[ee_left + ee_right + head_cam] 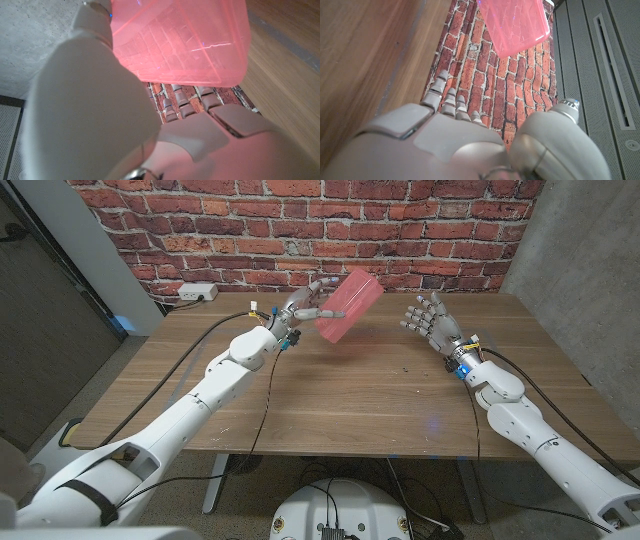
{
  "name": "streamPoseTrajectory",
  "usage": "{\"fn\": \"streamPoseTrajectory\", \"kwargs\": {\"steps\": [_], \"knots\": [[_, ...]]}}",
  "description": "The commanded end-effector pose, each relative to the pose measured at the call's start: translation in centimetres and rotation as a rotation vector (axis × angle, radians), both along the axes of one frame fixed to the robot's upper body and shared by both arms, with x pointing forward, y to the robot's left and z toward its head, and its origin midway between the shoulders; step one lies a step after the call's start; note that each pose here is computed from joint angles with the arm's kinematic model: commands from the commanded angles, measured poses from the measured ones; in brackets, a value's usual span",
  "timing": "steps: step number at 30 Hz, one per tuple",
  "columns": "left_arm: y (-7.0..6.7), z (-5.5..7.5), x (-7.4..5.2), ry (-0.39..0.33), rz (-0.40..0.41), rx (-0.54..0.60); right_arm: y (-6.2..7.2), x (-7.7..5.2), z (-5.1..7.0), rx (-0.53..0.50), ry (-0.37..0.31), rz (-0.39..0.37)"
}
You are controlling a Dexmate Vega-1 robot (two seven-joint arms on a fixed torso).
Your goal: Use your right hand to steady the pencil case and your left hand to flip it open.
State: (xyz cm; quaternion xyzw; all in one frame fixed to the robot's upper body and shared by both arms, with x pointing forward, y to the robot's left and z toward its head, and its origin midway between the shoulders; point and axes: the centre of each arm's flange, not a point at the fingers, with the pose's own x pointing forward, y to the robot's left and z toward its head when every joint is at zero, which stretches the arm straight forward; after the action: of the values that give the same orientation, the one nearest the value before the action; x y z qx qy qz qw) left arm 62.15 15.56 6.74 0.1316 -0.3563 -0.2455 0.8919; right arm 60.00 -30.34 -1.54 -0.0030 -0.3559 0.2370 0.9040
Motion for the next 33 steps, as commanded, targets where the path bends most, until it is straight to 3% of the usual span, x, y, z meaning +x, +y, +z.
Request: {"fn": "streamPoseTrajectory", "kwargs": {"steps": [1,8,18,25,33], "knots": [[-3.2,0.8,1.2,0.08,-0.173,-0.017,0.5,-1.4,1.3,-0.031,-0.088,-0.003],[-4.7,0.5,1.6,0.131,-0.255,-0.022,0.5,-2.3,2.3,-0.053,-0.13,-0.101],[-6.2,0.2,2.1,0.171,-0.323,-0.006,0.7,-3.0,3.0,-0.09,-0.142,-0.141],[-6.9,0.1,2.5,0.193,-0.375,-0.008,1.0,-3.4,3.3,-0.127,-0.185,-0.122],[-7.5,-0.1,2.9,0.215,-0.429,-0.023,1.9,-3.6,3.3,-0.085,-0.191,-0.08]]}}
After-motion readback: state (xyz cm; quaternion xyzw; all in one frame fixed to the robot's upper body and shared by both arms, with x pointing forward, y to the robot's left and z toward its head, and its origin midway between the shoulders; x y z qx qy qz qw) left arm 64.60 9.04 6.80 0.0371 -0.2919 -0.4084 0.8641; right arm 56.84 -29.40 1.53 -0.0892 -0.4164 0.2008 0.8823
